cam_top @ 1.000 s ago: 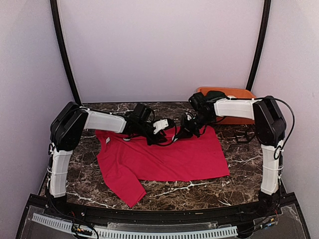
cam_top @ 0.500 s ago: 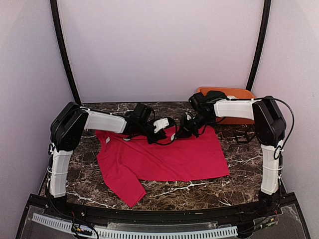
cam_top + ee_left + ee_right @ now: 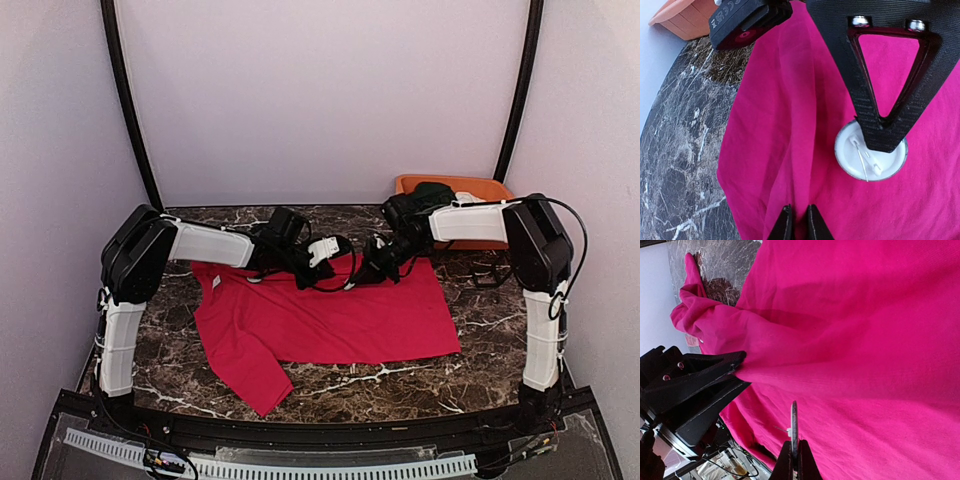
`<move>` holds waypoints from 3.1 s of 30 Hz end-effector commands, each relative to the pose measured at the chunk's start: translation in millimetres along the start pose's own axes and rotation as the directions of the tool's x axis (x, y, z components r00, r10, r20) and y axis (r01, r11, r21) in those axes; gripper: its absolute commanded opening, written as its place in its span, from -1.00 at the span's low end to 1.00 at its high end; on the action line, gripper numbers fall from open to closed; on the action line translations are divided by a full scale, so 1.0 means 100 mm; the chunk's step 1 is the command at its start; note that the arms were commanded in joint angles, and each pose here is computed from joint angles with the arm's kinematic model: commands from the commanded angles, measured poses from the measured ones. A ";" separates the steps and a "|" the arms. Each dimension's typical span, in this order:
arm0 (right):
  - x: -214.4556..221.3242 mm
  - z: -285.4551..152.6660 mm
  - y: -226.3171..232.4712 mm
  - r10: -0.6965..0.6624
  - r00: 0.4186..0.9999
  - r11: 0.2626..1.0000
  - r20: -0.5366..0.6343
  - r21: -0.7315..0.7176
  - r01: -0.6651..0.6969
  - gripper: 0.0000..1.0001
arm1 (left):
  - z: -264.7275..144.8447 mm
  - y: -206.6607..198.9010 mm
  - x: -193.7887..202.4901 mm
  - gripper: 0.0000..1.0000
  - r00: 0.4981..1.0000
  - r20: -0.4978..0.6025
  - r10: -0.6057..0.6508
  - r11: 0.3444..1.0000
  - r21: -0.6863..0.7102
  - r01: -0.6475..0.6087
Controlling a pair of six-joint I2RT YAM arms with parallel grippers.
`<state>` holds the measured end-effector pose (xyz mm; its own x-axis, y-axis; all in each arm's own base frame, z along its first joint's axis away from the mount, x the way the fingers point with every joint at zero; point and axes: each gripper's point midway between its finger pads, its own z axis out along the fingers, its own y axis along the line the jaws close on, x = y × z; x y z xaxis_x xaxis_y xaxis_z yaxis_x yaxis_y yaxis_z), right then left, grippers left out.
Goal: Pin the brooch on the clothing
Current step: Pick up the flattened clothing from the center of the board, then cross the brooch on the flattened clothing.
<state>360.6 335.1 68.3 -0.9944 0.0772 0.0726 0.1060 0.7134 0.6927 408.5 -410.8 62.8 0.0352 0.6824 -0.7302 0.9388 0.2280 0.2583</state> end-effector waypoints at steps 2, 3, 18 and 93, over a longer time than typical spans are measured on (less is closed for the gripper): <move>-0.14 0.01 -0.01 0.017 1.000 0.999 0.022 -0.030 -0.016 -1.00 | -0.03 -0.12 -0.05 -0.82 1.000 0.016 0.003 0.999 0.040 -0.004; -0.16 0.01 0.00 0.018 0.999 0.999 0.027 -0.028 -0.017 -1.00 | -0.03 -0.13 -0.05 -0.84 1.000 0.015 0.006 0.999 0.045 -0.006; -0.33 0.01 0.03 0.023 0.998 1.000 0.053 -0.007 -0.023 -1.00 | -0.01 -0.29 -0.08 -0.95 0.999 0.015 0.036 0.995 0.090 -0.037; -0.28 -0.09 0.21 -0.096 0.992 0.988 0.077 0.127 0.086 -1.00 | 0.09 -0.29 -0.01 -0.98 0.998 -0.027 0.054 0.997 0.051 -0.053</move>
<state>390.3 334.1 69.0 -0.9976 0.0642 -0.0250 0.0399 0.8342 0.5500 392.8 -423.6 59.0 0.0871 0.7029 -0.7060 0.9418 0.1728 0.2883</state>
